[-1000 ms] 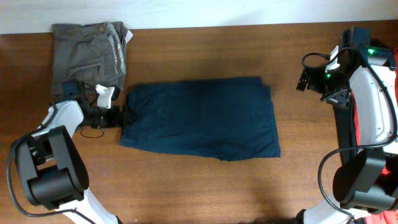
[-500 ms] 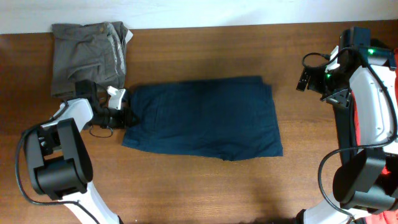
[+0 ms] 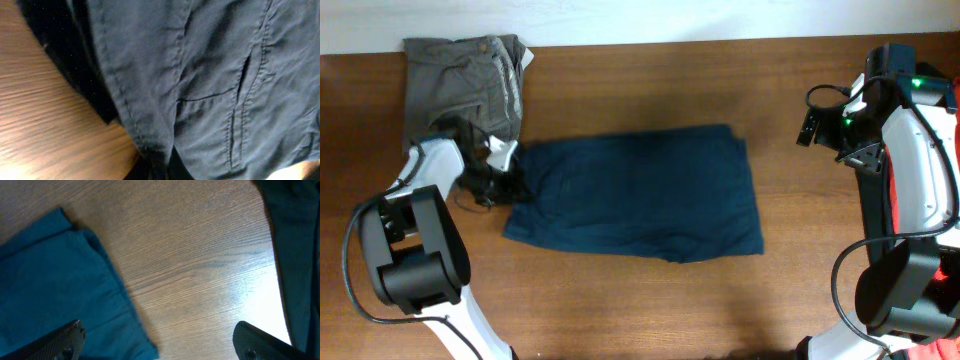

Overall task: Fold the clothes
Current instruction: 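Lift the left edge with the left gripper and pull it up-left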

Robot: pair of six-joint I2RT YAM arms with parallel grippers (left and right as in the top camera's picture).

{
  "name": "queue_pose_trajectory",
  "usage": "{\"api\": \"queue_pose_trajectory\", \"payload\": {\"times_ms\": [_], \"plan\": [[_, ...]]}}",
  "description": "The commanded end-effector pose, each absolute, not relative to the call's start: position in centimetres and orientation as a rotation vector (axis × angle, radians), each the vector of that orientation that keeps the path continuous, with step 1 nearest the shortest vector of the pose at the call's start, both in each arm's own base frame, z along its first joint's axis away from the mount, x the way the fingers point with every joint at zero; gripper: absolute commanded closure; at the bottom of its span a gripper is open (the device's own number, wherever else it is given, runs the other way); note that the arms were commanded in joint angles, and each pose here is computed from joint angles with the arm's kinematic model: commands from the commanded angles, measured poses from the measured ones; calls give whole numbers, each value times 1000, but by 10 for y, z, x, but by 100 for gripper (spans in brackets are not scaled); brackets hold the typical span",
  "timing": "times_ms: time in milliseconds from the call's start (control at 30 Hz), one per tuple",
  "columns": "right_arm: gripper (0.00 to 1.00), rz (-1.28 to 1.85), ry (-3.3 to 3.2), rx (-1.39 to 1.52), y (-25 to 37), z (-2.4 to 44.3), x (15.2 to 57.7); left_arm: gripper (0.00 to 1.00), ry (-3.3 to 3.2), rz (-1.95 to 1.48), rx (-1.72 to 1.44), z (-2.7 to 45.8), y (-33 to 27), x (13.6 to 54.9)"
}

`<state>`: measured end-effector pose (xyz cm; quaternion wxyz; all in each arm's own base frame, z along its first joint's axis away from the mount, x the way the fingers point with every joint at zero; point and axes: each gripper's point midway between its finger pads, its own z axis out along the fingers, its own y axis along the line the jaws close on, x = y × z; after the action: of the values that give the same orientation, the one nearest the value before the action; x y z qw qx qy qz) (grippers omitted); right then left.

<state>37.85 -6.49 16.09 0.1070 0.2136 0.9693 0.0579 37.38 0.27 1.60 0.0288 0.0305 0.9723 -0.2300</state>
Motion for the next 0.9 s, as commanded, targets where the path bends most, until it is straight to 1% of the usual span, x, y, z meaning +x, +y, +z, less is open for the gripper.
{"api": "queue_pose_trajectory", "payload": {"times_ms": [0, 200, 300, 500, 700, 867], "plan": [[1, 149, 2845, 621, -68, 164, 379, 100, 3032, -478, -31, 40, 39, 396], [1, 149, 2846, 622, -68, 164, 379, 100, 3068, -236, -202, 91, 71, 405], [1, 149, 2845, 622, -68, 164, 379, 100, 3067, -91, -343, 116, 87, 404], [1, 149, 2846, 622, -68, 164, 379, 100, 3057, 130, -474, 154, 111, 394], [1, 149, 2845, 622, -68, 164, 379, 100, 3026, 167, -473, 187, 113, 391], [1, 149, 2845, 622, -68, 164, 379, 100, 3010, 154, -439, 204, 105, 392]]}}
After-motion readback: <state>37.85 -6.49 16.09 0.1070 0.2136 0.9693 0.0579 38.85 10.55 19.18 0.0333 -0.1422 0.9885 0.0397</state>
